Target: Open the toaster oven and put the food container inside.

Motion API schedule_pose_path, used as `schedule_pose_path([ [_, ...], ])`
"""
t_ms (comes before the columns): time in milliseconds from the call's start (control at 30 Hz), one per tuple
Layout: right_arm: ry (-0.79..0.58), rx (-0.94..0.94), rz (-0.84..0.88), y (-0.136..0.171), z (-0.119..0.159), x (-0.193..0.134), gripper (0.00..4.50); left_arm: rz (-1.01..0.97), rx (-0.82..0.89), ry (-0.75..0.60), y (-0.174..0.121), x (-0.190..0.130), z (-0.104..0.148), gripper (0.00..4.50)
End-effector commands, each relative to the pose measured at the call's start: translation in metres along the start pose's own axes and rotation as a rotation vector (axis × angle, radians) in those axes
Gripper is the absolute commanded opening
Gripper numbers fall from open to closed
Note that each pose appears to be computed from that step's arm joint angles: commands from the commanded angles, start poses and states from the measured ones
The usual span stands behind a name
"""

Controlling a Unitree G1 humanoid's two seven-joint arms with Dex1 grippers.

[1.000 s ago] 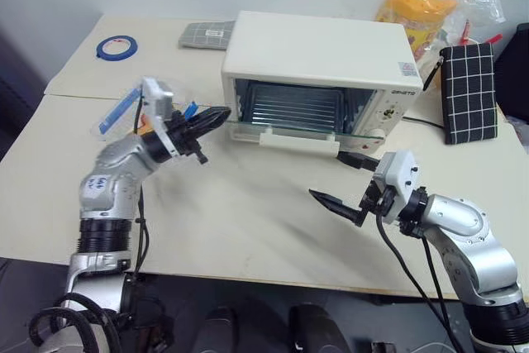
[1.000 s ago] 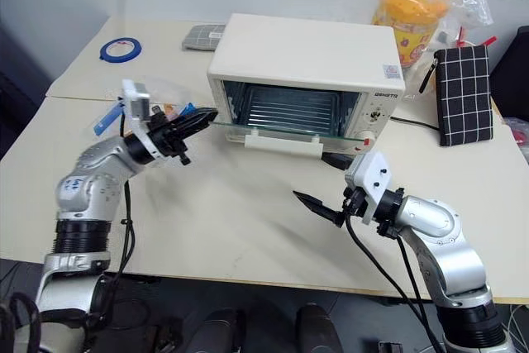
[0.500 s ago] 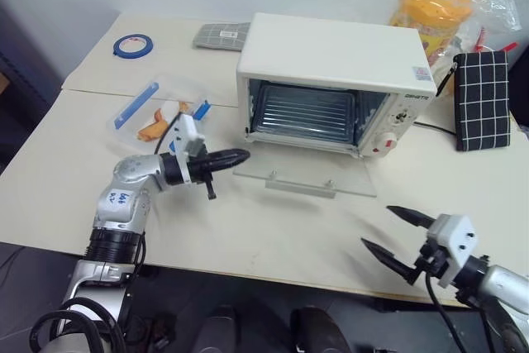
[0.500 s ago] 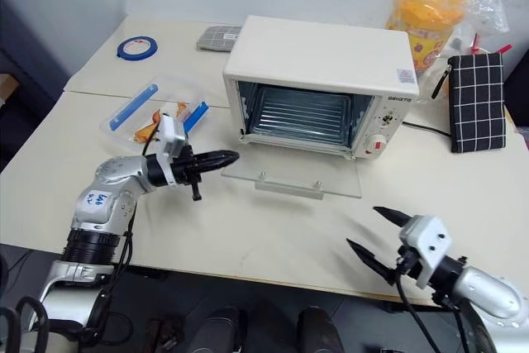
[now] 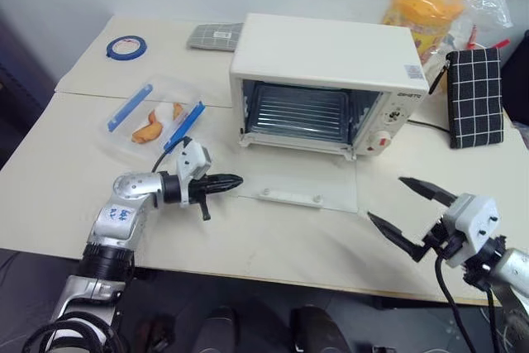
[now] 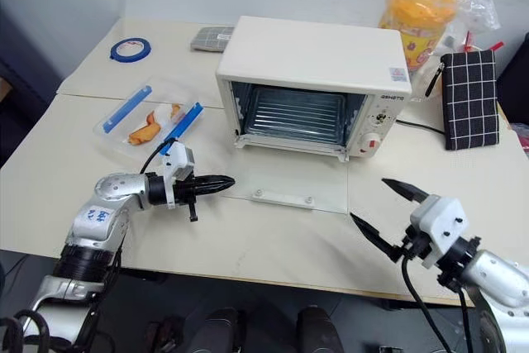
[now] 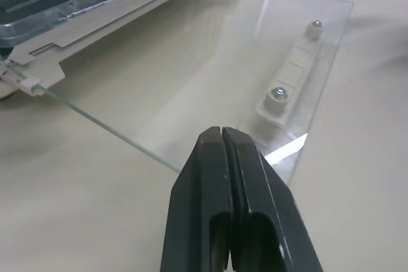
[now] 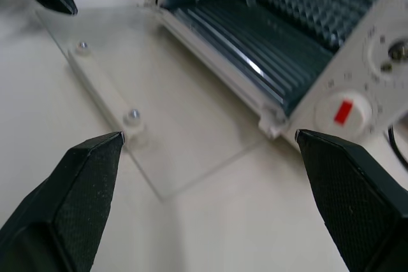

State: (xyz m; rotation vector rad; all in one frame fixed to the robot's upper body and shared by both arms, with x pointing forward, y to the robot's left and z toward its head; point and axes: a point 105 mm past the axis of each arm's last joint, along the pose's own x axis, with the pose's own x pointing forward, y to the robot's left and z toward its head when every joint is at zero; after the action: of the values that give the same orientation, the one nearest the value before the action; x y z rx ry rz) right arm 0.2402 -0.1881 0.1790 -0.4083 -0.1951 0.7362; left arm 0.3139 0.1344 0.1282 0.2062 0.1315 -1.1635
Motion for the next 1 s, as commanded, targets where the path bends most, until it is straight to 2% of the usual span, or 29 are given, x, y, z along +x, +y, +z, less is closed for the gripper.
schedule_pose_path([
  [33,-0.083,-0.02,0.077,0.004,0.019,0.021,4.5,0.095,0.0,-0.071,-0.005,-0.027,0.015,0.62],
  [133,-0.166,-0.034,0.174,0.006,0.032,0.041,4.5,0.318,-0.064,-0.178,-0.004,-0.084,0.027,1.49],
  [300,-0.222,-0.052,0.272,0.01,0.034,0.058,4.5,0.711,-0.21,-0.122,-0.011,-0.167,0.007,2.89],
  [467,-0.261,-0.05,0.342,0.017,0.033,0.066,4.5,0.912,-0.252,-0.104,-0.023,-0.212,-0.003,4.46],
  [633,-0.276,-0.045,0.365,0.019,0.034,0.068,4.5,0.948,-0.317,-0.158,-0.017,-0.212,0.003,4.49],
  [733,-0.272,-0.043,0.382,0.021,0.036,0.067,4.5,1.034,-0.52,-0.122,0.009,-0.202,0.002,4.49],
  [867,-0.266,-0.039,0.389,0.022,0.037,0.066,4.5,1.176,-0.705,-0.154,0.052,-0.19,0.017,4.49],
  [933,-0.264,-0.03,0.384,0.022,0.037,0.065,4.5,1.188,-0.782,-0.173,0.063,-0.181,0.025,4.49],
  [1000,-0.272,-0.023,0.377,0.023,0.04,0.066,4.5,1.203,-0.884,-0.133,0.076,-0.169,0.027,4.49],
])
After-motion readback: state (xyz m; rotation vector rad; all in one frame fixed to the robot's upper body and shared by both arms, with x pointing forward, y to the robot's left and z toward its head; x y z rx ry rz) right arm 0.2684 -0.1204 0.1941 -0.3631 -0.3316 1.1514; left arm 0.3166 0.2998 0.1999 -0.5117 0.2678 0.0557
